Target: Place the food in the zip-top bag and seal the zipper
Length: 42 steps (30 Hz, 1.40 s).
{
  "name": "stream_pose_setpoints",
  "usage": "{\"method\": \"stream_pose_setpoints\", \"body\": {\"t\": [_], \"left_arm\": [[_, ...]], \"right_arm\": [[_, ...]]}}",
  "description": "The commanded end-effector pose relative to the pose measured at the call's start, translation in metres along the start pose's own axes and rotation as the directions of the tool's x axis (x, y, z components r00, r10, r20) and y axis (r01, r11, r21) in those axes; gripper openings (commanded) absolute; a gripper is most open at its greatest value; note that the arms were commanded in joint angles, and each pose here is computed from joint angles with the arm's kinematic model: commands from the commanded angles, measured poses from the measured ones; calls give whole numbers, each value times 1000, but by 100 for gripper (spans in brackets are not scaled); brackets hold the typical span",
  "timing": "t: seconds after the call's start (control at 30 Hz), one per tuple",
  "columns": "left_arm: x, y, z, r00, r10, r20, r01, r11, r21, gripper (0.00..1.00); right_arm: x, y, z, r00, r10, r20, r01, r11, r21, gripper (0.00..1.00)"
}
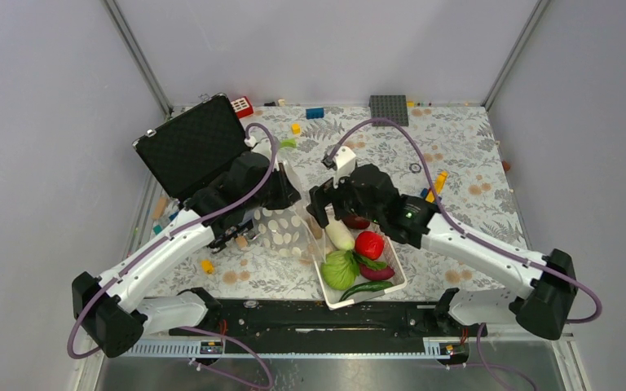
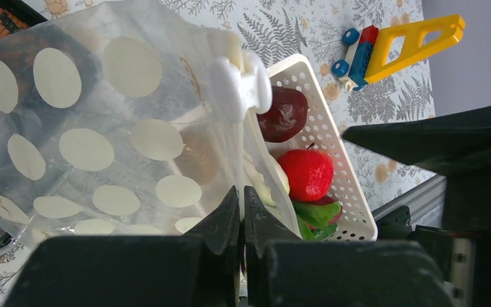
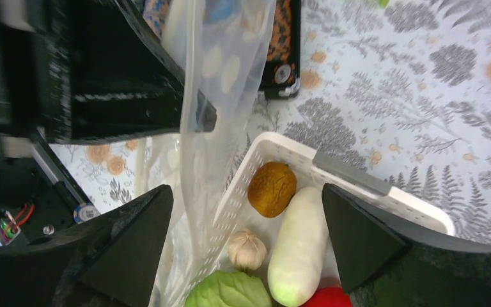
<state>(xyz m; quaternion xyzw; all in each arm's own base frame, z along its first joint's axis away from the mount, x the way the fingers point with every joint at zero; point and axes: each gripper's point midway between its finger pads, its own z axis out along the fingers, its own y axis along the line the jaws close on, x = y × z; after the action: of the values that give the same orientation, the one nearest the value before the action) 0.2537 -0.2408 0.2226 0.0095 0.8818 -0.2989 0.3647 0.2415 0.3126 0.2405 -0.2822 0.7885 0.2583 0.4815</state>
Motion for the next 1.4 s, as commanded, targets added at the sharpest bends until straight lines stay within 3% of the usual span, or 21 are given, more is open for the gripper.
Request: {"method": "stream_pose_setpoints", "body": {"t": [0.0, 0.17, 0.43, 0.57, 0.63, 0.7, 0.8, 1.0, 1.1, 1.23, 1.3, 1.37], "left_arm": [[-26, -11, -14, 997, 15, 73, -15, 1000, -5, 0], [-25, -9, -12, 998, 32, 55, -31, 999, -29, 0], [-18, -20, -21, 998, 63, 24, -64, 997, 42, 0], [-14, -24, -23, 997, 77, -3, -77, 995, 68, 0], [-12, -19, -27, 996, 91, -15, -90, 995, 43, 0], [-9, 1, -32, 994, 108, -21, -109, 993, -55, 0], [-8, 46, -46, 994, 108, -3, -105, 957, -271, 1], [-7, 82, -88, 997, 72, 37, -47, 889, -456, 7], [-15, 102, -113, 994, 75, 76, -18, 819, -574, 11], [-25, 114, -131, 991, 88, 102, 2, 749, -663, 16], [-24, 110, -123, 993, 82, 87, -7, 763, -646, 17], [-23, 99, -104, 994, 72, 81, -11, 806, -592, 25]], "right_arm": [[-1, 17, 13, 1000, 27, -13, -27, 997, -72, 94], [13, 5, 25, 999, 28, -38, -28, 1000, -5, 93], [26, -18, 45, 996, 61, -60, -52, 988, 142, 81], [27, -3, 58, 994, 84, -67, -80, 995, 67, 60], [24, -2, 60, 993, 104, -53, -100, 992, 74, 41], [21, -12, 58, 993, 113, -40, -107, 986, 129, 25], [23, -44, 47, 991, 124, -46, -104, 945, 310, 11], [35, -97, 24, 972, 229, -54, -168, 836, 522, 4], [37, -112, 13, 965, 260, -36, -195, 801, 566, 3], [32, -102, 14, 965, 259, -31, -211, 844, 492, 2], [29, -85, 20, 963, 269, -28, -236, 887, 398, 0], [26, -74, 23, 954, 297, -23, -271, 896, 353, 0]]}}
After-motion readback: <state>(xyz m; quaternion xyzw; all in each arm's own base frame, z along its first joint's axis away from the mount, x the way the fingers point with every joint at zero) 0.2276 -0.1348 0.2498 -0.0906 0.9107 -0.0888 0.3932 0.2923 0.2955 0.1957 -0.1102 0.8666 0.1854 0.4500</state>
